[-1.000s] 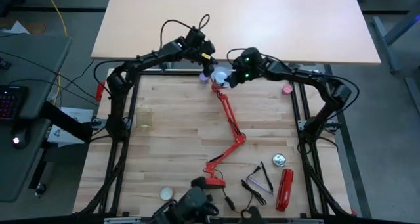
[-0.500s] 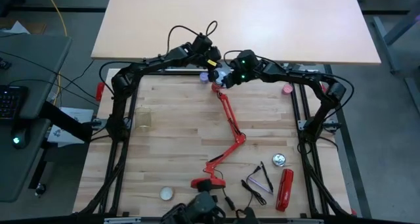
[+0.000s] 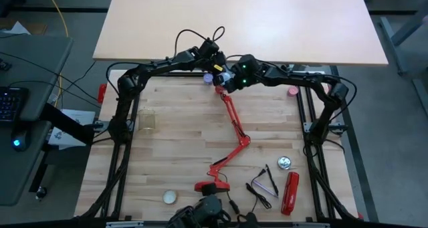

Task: Screw lightbulb
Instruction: Remove the white lightbulb from the desk lamp

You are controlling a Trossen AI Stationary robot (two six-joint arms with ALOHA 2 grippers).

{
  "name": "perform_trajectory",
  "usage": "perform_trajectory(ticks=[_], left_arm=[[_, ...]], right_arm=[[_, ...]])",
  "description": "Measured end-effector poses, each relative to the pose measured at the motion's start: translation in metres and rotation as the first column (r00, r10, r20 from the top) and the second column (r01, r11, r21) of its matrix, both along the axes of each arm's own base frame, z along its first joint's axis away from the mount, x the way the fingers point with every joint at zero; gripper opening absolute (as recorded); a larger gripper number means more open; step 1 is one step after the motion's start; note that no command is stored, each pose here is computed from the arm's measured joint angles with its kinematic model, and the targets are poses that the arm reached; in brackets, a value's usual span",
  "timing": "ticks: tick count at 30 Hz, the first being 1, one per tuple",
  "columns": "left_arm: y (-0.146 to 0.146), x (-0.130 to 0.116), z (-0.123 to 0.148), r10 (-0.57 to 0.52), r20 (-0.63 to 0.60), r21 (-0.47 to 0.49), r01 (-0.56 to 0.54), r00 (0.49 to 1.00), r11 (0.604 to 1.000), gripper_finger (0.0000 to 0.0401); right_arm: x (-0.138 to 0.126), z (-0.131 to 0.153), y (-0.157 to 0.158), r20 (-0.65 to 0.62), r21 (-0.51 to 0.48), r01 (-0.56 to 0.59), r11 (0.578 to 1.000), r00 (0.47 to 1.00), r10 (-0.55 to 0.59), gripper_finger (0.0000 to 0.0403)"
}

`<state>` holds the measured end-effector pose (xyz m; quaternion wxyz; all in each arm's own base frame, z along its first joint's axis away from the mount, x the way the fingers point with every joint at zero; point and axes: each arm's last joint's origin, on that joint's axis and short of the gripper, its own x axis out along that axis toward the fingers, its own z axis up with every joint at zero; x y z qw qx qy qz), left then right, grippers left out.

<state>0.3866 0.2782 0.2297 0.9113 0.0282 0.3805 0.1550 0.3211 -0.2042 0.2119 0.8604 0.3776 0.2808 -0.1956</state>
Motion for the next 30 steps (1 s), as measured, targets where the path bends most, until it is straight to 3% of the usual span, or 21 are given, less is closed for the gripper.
perform_trajectory(ticks=[12,17,23,26,28,30], left_arm=[[-0.009,-0.002,0.000,0.004,-0.062,-0.049,-0.007,0.998,0.999,0.0000],[-0.018,-0.007,0.007,0.040,-0.052,-0.173,-0.048,0.998,0.984,0.0000],[-0.040,-0.006,0.017,0.021,-0.019,-0.372,-0.027,1.000,0.928,0.0000],[-0.055,-0.002,0.017,-0.056,0.008,-0.492,0.053,0.998,0.869,0.0000],[-0.063,0.001,0.019,-0.109,0.047,-0.531,0.117,0.993,0.839,0.0000],[-0.067,0.001,0.026,-0.121,0.063,-0.521,0.136,0.991,0.843,0.0000]], right_arm=[[-0.008,-0.007,-0.016,-0.028,-0.019,0.067,0.998,0.997,-0.067,0.0000],[-0.017,-0.008,-0.026,-0.039,-0.010,0.098,0.995,0.994,-0.098,0.0000],[-0.028,-0.004,-0.044,-0.040,-0.093,0.213,0.973,0.975,-0.217,0.0000],[-0.033,-0.002,-0.053,-0.013,-0.108,0.239,0.965,0.970,-0.242,0.0000],[-0.041,0.001,-0.060,-0.010,-0.114,0.265,0.958,0.964,-0.268,0.0000],[-0.049,0.014,-0.068,0.014,-0.156,0.300,0.941,0.953,-0.302,0.0000]])
